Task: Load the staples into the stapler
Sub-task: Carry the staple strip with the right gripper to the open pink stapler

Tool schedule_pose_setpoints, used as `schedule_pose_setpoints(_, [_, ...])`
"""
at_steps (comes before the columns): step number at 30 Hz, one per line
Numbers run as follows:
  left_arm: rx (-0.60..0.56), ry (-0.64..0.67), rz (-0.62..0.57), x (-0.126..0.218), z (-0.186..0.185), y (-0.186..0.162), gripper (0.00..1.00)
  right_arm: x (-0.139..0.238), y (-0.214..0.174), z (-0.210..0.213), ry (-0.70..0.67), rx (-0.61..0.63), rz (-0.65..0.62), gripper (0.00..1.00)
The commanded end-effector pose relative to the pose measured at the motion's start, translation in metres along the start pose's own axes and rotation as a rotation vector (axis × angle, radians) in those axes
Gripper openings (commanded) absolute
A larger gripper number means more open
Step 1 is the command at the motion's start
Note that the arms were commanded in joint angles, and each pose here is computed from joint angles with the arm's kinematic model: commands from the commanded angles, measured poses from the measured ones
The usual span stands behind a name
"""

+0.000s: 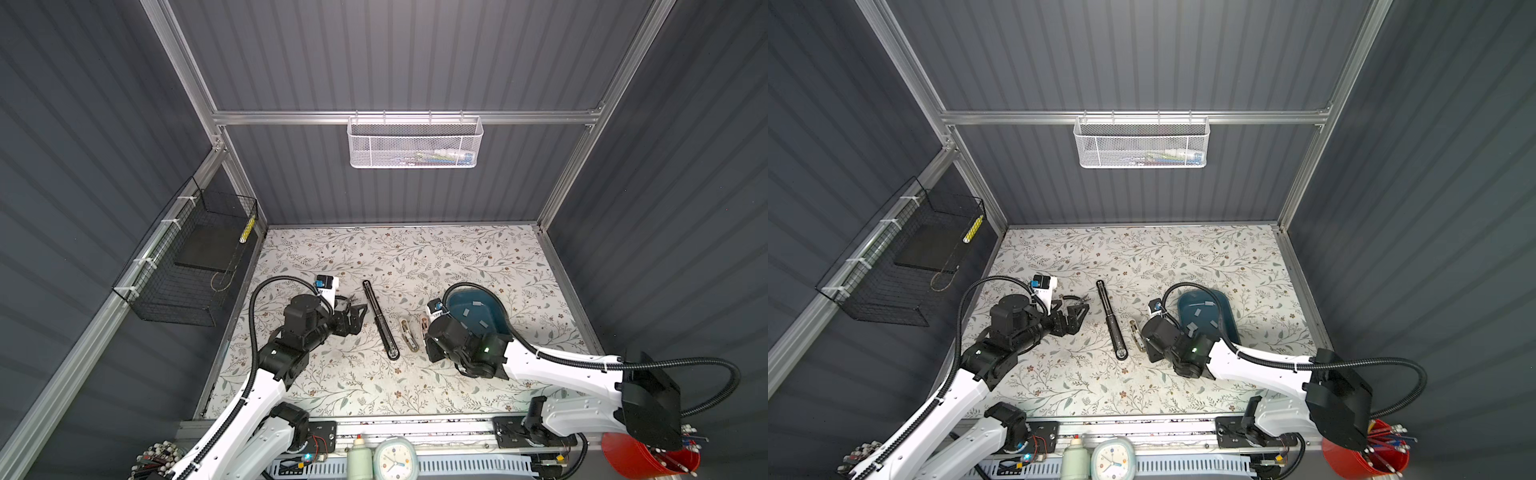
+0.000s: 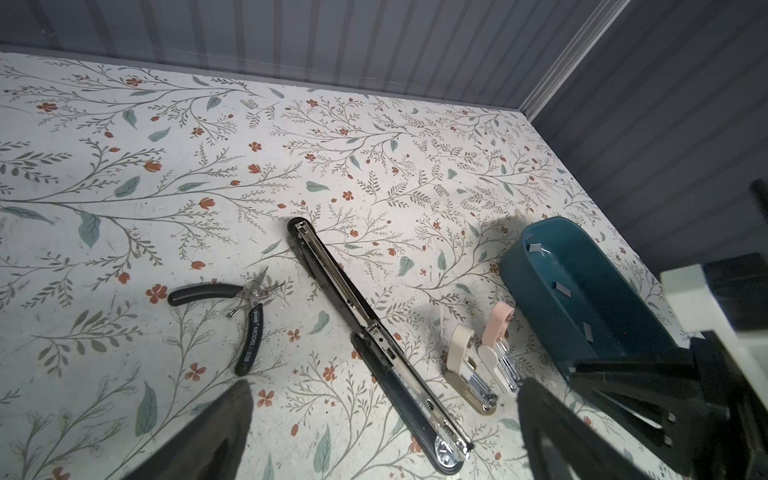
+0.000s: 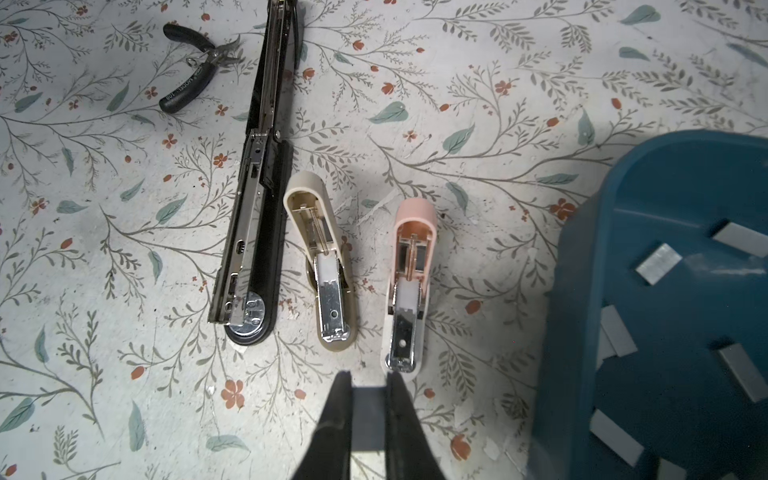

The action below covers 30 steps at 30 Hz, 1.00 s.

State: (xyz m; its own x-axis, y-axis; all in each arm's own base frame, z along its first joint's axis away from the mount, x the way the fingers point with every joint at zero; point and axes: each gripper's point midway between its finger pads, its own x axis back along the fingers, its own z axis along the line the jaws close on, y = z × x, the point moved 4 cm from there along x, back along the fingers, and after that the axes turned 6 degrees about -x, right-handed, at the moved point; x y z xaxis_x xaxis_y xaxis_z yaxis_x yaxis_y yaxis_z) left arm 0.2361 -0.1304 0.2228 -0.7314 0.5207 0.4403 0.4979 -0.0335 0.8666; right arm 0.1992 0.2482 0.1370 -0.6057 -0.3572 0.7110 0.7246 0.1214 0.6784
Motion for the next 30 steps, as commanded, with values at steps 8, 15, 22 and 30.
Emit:
schedule_pose_setpoints(8, [-0.028, -0.061, -0.005, -0.002, -0.008, 0.002, 1.0, -0.015, -0.004, 0.002, -0.001, -0.013, -0.034, 0.08])
schedule_pose_setpoints(15, [-0.023, -0.06, 0.004, -0.003, -0.007, -0.001, 0.99, -0.019, -0.009, 0.002, 0.007, -0.026, -0.03, 0.07])
schedule_pose_setpoints(22, [-0.024, -0.063, 0.003, -0.002, -0.008, -0.001, 0.99, -0.023, -0.01, 0.005, 0.008, -0.024, -0.017, 0.07])
schedule_pose_setpoints(30, [-0.027, -0.101, 0.007, -0.003, -0.012, -0.001, 0.99, -0.029, -0.013, 0.006, -0.009, -0.026, -0.011, 0.07])
